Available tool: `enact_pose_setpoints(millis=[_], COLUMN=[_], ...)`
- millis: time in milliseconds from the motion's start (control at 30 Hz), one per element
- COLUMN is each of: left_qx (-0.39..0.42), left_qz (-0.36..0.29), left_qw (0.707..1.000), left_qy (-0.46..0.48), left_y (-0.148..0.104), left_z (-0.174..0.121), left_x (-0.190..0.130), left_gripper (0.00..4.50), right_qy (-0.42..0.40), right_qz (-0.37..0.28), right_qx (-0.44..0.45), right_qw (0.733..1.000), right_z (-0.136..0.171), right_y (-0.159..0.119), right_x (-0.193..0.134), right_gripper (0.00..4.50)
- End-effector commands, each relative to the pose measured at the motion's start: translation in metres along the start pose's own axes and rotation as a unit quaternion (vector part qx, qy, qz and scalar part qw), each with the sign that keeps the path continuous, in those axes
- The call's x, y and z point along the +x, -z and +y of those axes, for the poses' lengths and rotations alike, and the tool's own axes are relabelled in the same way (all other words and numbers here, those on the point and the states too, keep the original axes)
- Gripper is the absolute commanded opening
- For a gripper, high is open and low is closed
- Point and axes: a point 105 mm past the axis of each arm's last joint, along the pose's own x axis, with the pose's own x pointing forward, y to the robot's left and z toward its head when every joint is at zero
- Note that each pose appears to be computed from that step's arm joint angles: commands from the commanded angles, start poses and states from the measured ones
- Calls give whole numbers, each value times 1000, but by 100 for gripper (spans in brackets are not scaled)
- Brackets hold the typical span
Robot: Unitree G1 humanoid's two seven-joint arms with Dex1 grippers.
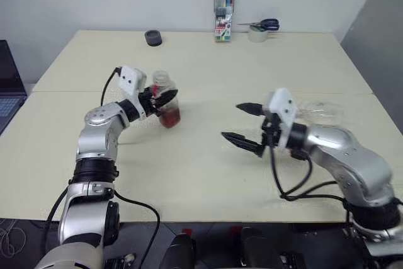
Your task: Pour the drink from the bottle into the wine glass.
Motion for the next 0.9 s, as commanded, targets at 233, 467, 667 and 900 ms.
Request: enact_pose_setpoints(millis=[233,467,667,900], left_qx=[13,15,12,6], left_qz=[-34,-29,-29,-37], left_qw=[995,995,993,992], left_qy=[-92,-98,-111,-117], left_y=[-9,1,3,3], left_z=[18,11,12,11], left_x=[-10,-6,-4,-4], left_gripper=[178,178,178,367], right_qy=[-3,11,14,13], right_qz=[3,-4,-8,-14], right_qx=[-36,-30,-28,-28], right_qw=[999,999,999,999], right_z=[-3,-5,-3,-1], right_y=[-5,-6,-8,-10], right_x=[35,39,40,39], right_gripper=[450,450,450,450])
